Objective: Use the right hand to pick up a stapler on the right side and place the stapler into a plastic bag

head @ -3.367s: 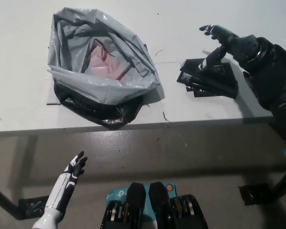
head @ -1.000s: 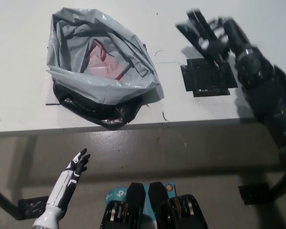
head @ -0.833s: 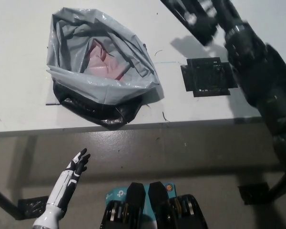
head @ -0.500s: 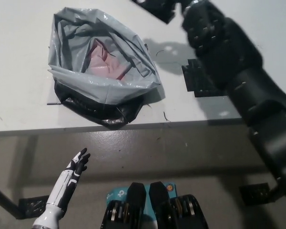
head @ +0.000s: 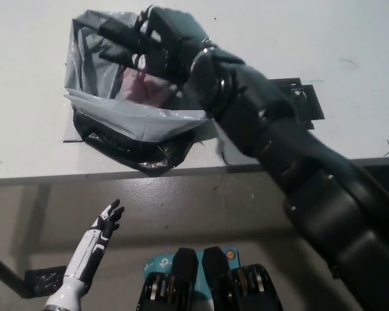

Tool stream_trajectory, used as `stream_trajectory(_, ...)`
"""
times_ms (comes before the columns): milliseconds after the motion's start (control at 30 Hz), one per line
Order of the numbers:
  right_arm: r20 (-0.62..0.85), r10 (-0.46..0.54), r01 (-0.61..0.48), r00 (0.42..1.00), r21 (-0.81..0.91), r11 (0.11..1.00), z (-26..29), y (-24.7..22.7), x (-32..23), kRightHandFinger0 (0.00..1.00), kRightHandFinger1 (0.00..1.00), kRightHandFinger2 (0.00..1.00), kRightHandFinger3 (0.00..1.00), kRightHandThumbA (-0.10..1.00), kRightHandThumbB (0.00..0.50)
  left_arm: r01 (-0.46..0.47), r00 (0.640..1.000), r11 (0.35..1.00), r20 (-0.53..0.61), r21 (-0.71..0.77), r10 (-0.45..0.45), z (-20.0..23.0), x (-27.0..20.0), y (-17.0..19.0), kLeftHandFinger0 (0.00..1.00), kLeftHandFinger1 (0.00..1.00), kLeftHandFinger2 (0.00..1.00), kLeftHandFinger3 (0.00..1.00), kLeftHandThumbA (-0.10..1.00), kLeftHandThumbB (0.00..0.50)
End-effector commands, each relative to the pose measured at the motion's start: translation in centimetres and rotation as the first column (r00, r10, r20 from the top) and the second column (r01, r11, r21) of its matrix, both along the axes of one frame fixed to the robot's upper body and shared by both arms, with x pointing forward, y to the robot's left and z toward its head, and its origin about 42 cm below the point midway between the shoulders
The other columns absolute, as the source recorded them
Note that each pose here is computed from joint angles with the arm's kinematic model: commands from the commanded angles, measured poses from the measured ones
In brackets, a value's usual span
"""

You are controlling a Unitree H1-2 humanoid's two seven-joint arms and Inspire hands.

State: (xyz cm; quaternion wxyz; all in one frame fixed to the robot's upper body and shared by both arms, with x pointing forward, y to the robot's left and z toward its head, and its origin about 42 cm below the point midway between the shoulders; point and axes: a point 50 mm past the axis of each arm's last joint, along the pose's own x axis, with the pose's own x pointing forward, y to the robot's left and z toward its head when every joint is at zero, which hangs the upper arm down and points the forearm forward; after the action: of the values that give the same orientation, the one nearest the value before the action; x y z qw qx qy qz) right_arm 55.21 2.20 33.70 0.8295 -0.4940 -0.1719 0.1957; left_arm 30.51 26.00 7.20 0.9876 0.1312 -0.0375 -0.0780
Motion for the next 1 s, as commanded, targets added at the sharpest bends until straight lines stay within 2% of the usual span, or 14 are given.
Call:
stream_trajectory(0, 0.152, 0.036, -0.036, 0.988, -0.005, 0.999, 3.5, 2.7, -0.8, 0.0, 0.17, 0.57, 0.65, -0.1, 0.156, 0.031, 0.997, 0.999, 0.072, 0.022, -0.032, 1.2, 0.2, -0.2, 1.0, 1.0, 1.0, 1.0, 1.0, 0.5)
stream_trajectory(33, 0.152, 0.035, -0.034, 0.988, -0.007, 0.999, 3.4, 2.7, -0.8, 0.02, 0.22, 0.63, 0.71, -0.1, 0.184, 0.032, 0.997, 0.999, 0.071, 0.02, -0.033, 1.2, 0.2, -0.2, 1.0, 1.0, 1.0, 1.0, 1.0, 0.5)
stream_trajectory(100, 0.146, 0.028, -0.025, 0.989, -0.021, 0.999, 2.6, 2.9, -0.9, 0.0, 0.2, 0.6, 0.7, -0.1, 0.149, 0.036, 0.996, 0.999, 0.075, 0.029, -0.038, 1.2, 0.2, -0.3, 1.0, 1.0, 1.0, 1.0, 1.0, 0.5)
stream_trajectory(167, 0.149, 0.032, -0.026, 0.988, -0.041, 0.999, 1.9, 3.1, -1.1, 0.0, 0.24, 0.66, 0.76, -0.1, 0.129, 0.042, 0.996, 0.999, 0.083, 0.032, -0.044, 1.3, 0.1, -0.5, 1.0, 1.0, 1.0, 1.0, 1.0, 0.5)
stream_trajectory(200, 0.149, 0.032, -0.021, 0.988, -0.072, 0.997, 1.6, 3.5, -1.3, 0.02, 0.32, 0.75, 0.86, -0.09, 0.101, 0.046, 0.995, 0.998, 0.086, 0.034, -0.049, 1.4, 0.1, -0.6, 1.0, 1.0, 1.0, 1.0, 1.0, 0.5)
stream_trajectory(267, 0.154, 0.035, -0.022, 0.987, -0.088, 0.996, 1.2, 3.8, -1.5, 0.07, 0.37, 0.76, 0.83, 0.05, 0.118, 0.05, 0.995, 0.998, 0.087, 0.04, -0.053, 1.5, 0.1, -0.6, 1.0, 1.0, 1.0, 1.0, 1.0, 0.5)
stream_trajectory(300, 0.149, 0.035, -0.023, 0.988, -0.086, 0.996, 1.0, 3.9, -1.6, 0.18, 0.44, 0.76, 0.86, 0.2, 0.149, 0.05, 0.995, 0.998, 0.086, 0.04, -0.054, 1.6, 0.2, -0.6, 1.0, 1.0, 1.0, 1.0, 1.0, 0.5)
stream_trajectory(333, 0.133, 0.034, -0.022, 0.991, -0.088, 0.996, 0.9, 4.0, -1.6, 0.33, 0.62, 0.95, 1.0, 0.31, 0.182, 0.052, 0.995, 0.998, 0.086, 0.039, -0.055, 1.7, 0.2, -0.7, 1.0, 1.0, 1.0, 1.0, 1.0, 0.5)
stream_trajectory(367, 0.09, 0.033, -0.026, 0.995, -0.087, 0.996, 0.6, 4.1, -1.7, 0.58, 0.9, 1.0, 1.0, 0.44, 0.234, 0.053, 0.995, 0.998, 0.086, 0.037, -0.056, 1.8, 0.3, -0.8, 1.0, 1.0, 1.0, 1.0, 1.0, 0.5)
stream_trajectory(400, 0.049, 0.041, -0.037, 0.998, -0.081, 0.996, 0.4, 4.2, -1.7, 0.89, 1.0, 1.0, 1.0, 0.54, 0.261, 0.054, 0.995, 0.998, 0.086, 0.036, -0.057, 1.8, 0.2, -0.9, 1.0, 1.0, 1.0, 1.0, 1.0, 0.5)
stream_trajectory(433, 0.036, 0.046, -0.043, 0.998, -0.079, 0.996, 0.3, 4.3, -1.7, 0.89, 1.0, 1.0, 1.0, 0.54, 0.261, 0.055, 0.995, 0.998, 0.086, 0.036, -0.058, 1.8, 0.2, -0.9, 1.0, 1.0, 1.0, 1.0, 1.0, 0.5)
stream_trajectory(467, 0.027, 0.057, -0.054, 0.998, -0.099, 0.994, 0.0, 4.3, -1.8, 1.0, 1.0, 1.0, 1.0, 0.64, 0.282, 0.054, 0.995, 0.998, 0.087, 0.035, -0.057, 1.8, 0.2, -0.9, 1.0, 1.0, 1.0, 1.0, 1.0, 0.5)
stream_trajectory(733, 0.047, 0.038, -0.028, 0.998, -0.204, 0.979, -0.7, 3.5, -1.5, 1.0, 1.0, 1.0, 1.0, 0.86, 0.356, 0.063, 0.994, 0.998, 0.086, 0.031, -0.065, 1.9, 0.4, -0.8, 1.0, 1.0, 1.0, 1.0, 1.0, 0.5)
stream_trajectory(967, 0.106, 0.029, -0.011, 0.994, -0.166, 0.986, 0.4, 2.0, -0.7, 1.0, 1.0, 1.0, 1.0, 0.95, 0.392, 0.07, 0.995, 0.997, 0.072, 0.033, -0.072, 1.6, 0.1, -1.1, 1.0, 1.0, 1.0, 1.0, 1.0, 0.5)
